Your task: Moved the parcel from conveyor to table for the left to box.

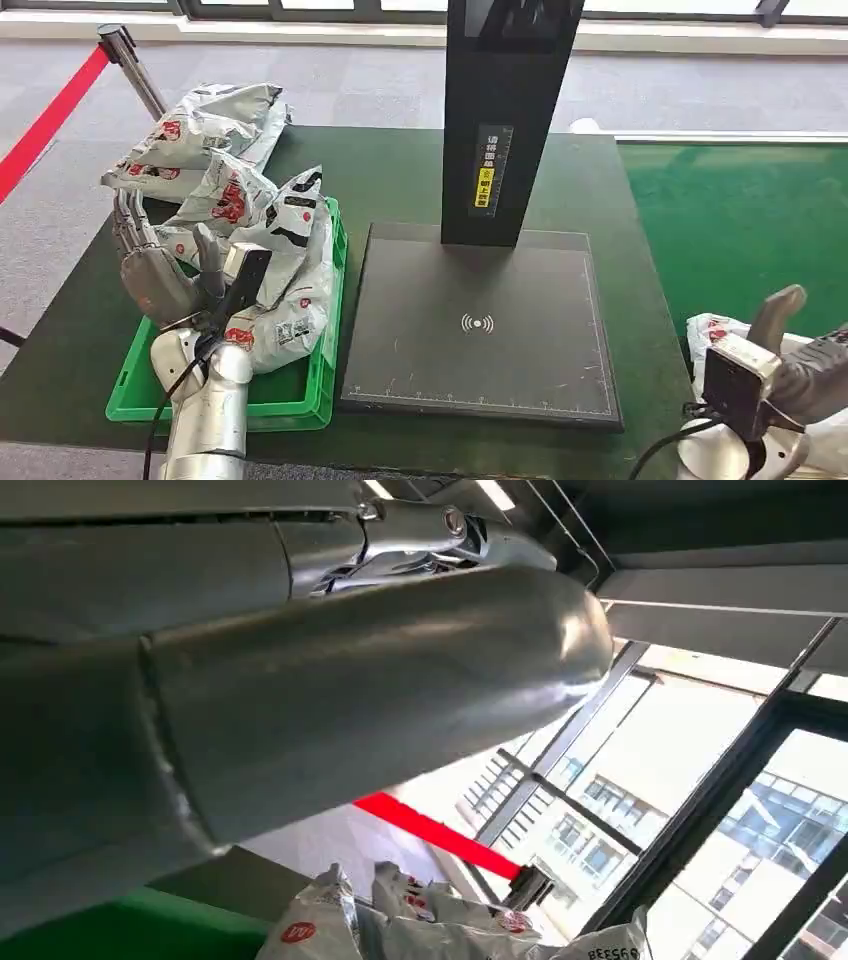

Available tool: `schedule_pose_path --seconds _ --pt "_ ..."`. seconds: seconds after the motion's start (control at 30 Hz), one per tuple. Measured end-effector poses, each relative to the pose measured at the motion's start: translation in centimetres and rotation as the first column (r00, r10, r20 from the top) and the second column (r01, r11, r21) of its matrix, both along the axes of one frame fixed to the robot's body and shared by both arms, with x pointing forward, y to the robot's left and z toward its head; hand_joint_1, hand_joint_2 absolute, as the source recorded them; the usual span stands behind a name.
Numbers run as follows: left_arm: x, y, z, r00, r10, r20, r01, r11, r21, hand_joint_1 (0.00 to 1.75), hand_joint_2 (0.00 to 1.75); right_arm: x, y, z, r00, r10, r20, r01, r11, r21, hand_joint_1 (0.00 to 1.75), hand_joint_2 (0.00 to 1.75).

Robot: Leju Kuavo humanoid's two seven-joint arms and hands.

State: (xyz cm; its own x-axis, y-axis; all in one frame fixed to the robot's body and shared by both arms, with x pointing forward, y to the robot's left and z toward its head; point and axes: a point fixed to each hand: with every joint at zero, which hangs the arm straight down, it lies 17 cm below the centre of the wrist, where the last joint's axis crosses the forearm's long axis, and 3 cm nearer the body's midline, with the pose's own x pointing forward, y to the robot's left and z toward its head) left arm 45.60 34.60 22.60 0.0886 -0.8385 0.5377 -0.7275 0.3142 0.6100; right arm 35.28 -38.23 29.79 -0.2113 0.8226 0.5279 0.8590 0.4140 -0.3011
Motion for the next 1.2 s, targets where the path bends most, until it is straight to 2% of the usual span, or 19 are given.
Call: schedule_pose_path --seconds 0.3,0.33,0.43,0.47,0.5,0.57,0.63,0.67,0.7,0.77,0.83,0.87,0.93,0.97,1.0,1.1,1.2 --pt "0.0 -0.3 0.4 1.0 -0.005 0.008 0.005 1.0 0.003 0.0 0.0 0.0 0.0 0.0 1.0 0.001 -0.001 -0.001 1.0 0.0 0.0 1.75" --pt "0.0 -0.3 0.4 1.0 -0.006 0.009 0.006 1.0 0.003 0.0 0.0 0.0 0.0 0.0 1.0 0.001 -0.001 -0.001 1.0 0.0 0.0 0.0" --pt "0.0 -0.4 0.5 1.0 -0.01 0.014 0.01 1.0 0.003 0.0 0.0 0.0 0.0 0.0 1.0 0.001 -0.001 -0.001 1.0 0.0 0.0 0.0" --pt "-0.1 -0.4 0.7 0.999 -0.016 0.029 0.016 1.0 -0.003 0.0 1.75 0.0 0.0 0.0 1.0 0.0 -0.001 0.0 1.0 -0.002 0.0 1.75" --pt "-0.4 -0.1 1.2 0.998 -0.02 0.057 0.021 1.0 -0.02 0.0 1.75 0.0 0.1 0.0 1.0 0.0 -0.004 0.0 1.0 -0.006 0.0 1.75" --pt "-1.5 0.1 2.8 0.979 -0.067 0.191 0.082 0.994 -0.075 0.0 1.75 0.6 0.1 -0.5 0.998 -0.019 -0.051 0.018 0.999 -0.033 0.0 1.75" --pt "-2.4 0.2 3.2 0.92 -0.121 0.374 0.227 0.94 -0.256 0.0 1.75 1.9 0.4 -1.8 0.984 -0.088 -0.156 0.066 0.988 -0.14 0.0 1.75" --pt "-2.3 0.1 3.0 0.882 -0.14 0.451 0.329 0.868 -0.373 0.0 1.75 2.5 0.6 -2.6 0.972 -0.128 -0.199 0.086 0.975 -0.207 0.0 1.75" --pt "-1.6 -0.7 2.9 0.822 -0.18 0.54 0.48 0.729 -0.487 0.0 1.75 3.3 0.7 -3.5 0.951 -0.184 -0.247 0.106 0.949 -0.298 0.0 1.75" --pt "-0.9 -4.1 3.5 0.699 -0.292 0.653 0.694 0.497 -0.521 0.0 1.75 4.5 -0.4 -5.4 0.894 -0.31 -0.322 0.163 0.896 -0.412 0.0 1.75" --pt "-1.2 -7.9 4.8 0.559 -0.385 0.735 0.829 0.283 -0.482 0.0 1.75 5.3 -3.4 -8.1 0.807 -0.43 -0.404 0.24 0.865 -0.441 0.0 1.75" --pt "-1.7 -9.7 5.3 0.488 -0.415 0.768 0.871 0.181 -0.456 0.0 1.75 5.1 -5.9 -9.8 0.746 -0.482 -0.46 0.302 0.86 -0.411 0.0 1.75" --pt "-3.6 -12.4 6.4 0.354 -0.442 0.824 0.918 -0.005 -0.397 0.0 1.75 4.0 -11.8 -13.7 0.584 -0.577 -0.571 0.468 0.814 -0.345 0.0 1.75" --pt "-4.5 -13.4 6.7 0.316 -0.451 0.835 0.924 -0.055 -0.38 0.0 1.75 3.3 -13.8 -15.3 0.52 -0.603 -0.605 0.524 0.785 -0.331 0.0 1.75" --pt "-5.2 -14.1 7.0 0.292 -0.455 0.841 0.925 -0.087 -0.369 0.0 1.75 3.1 -15.0 -16.1 0.486 -0.619 -0.617 0.543 0.767 -0.341 0.0 1.75" --pt "-6.4 -15.1 7.3 0.253 -0.449 0.857 0.922 -0.155 -0.353 0.0 1.75 4.7 -15.5 -17.9 0.478 -0.612 -0.63 0.446 0.787 -0.426 0.0 1.75" --pt "-7.2 -15.8 7.6 0.222 -0.446 0.867 0.919 -0.2 -0.339 0.0 1.75 4.9 -16.7 -19.3 0.436 -0.615 -0.657 0.439 0.783 -0.441 0.0 1.75"
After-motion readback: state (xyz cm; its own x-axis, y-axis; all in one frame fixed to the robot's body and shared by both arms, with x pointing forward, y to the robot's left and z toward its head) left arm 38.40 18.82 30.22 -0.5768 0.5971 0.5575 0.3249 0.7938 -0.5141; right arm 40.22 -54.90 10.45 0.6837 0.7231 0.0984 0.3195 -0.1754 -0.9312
